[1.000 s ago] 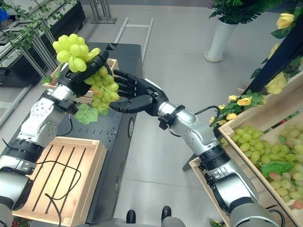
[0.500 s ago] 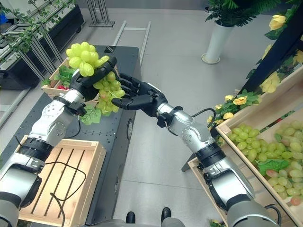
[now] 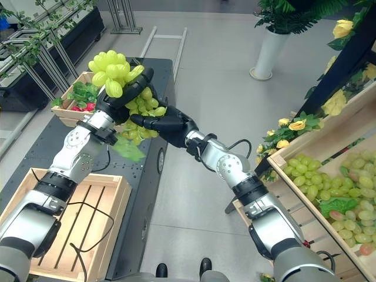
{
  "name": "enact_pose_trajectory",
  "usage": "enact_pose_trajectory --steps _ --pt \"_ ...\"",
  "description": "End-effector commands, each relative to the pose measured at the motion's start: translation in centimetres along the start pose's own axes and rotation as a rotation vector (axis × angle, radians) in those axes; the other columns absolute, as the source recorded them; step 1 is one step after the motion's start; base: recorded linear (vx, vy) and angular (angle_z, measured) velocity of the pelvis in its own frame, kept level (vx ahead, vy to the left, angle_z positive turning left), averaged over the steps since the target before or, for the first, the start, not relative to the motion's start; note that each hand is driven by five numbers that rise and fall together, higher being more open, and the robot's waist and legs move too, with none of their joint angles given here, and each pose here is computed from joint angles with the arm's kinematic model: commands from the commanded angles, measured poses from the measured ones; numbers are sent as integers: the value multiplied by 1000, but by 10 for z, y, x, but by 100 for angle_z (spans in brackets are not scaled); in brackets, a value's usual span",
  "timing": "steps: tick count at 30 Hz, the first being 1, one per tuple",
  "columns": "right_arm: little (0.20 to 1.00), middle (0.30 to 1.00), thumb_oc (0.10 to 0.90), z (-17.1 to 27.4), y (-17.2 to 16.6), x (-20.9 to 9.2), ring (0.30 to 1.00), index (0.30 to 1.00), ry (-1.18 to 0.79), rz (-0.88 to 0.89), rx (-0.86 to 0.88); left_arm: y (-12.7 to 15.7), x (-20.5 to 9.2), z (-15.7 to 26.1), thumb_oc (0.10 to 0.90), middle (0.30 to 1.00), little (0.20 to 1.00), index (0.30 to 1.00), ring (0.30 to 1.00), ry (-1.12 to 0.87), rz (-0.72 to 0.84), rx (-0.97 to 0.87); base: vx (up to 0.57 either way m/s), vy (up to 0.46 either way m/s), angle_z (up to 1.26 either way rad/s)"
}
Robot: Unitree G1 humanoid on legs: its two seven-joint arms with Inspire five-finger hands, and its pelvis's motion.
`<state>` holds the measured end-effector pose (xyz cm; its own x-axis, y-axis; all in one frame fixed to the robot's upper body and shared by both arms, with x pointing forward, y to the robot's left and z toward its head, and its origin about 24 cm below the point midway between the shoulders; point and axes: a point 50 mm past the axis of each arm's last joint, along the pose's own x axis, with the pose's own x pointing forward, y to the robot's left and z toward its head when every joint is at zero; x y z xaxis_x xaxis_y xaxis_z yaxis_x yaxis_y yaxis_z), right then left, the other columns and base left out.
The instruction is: Pick up the fruits from the basket on one side to the basket on the other side
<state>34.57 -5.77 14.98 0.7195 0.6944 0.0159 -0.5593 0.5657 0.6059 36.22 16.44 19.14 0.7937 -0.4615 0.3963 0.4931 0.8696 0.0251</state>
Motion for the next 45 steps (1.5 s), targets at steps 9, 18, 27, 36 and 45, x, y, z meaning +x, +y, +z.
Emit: enact_pose_trajectory --steps 9,18,27,36,45 --pt "900 900 800 -15 27 32 900 900 39 -15 -1 -61 37 83 400 300 300 300 300 -421 -287 314 0 0 0" --pt "900 900 800 14 45 36 900 900 -196 3 -94 -62 35 67 400 300 300 300 300 -336 -309 303 0 0 0" --pt "300 300 400 31 42 28 300 300 -318 -46 -129 -36 26 45 400 300 300 300 300 -260 -155 272 0 0 0" --pt "300 300 400 29 32 28 300 300 -308 -98 -115 -18 20 22 800 900 900 900 900 -155 -84 257 0 -1 -1" --pt "300 300 400 17 3 20 300 300 -269 -188 -81 -1 8 14 800 900 900 900 900 -147 44 276 1 0 0"
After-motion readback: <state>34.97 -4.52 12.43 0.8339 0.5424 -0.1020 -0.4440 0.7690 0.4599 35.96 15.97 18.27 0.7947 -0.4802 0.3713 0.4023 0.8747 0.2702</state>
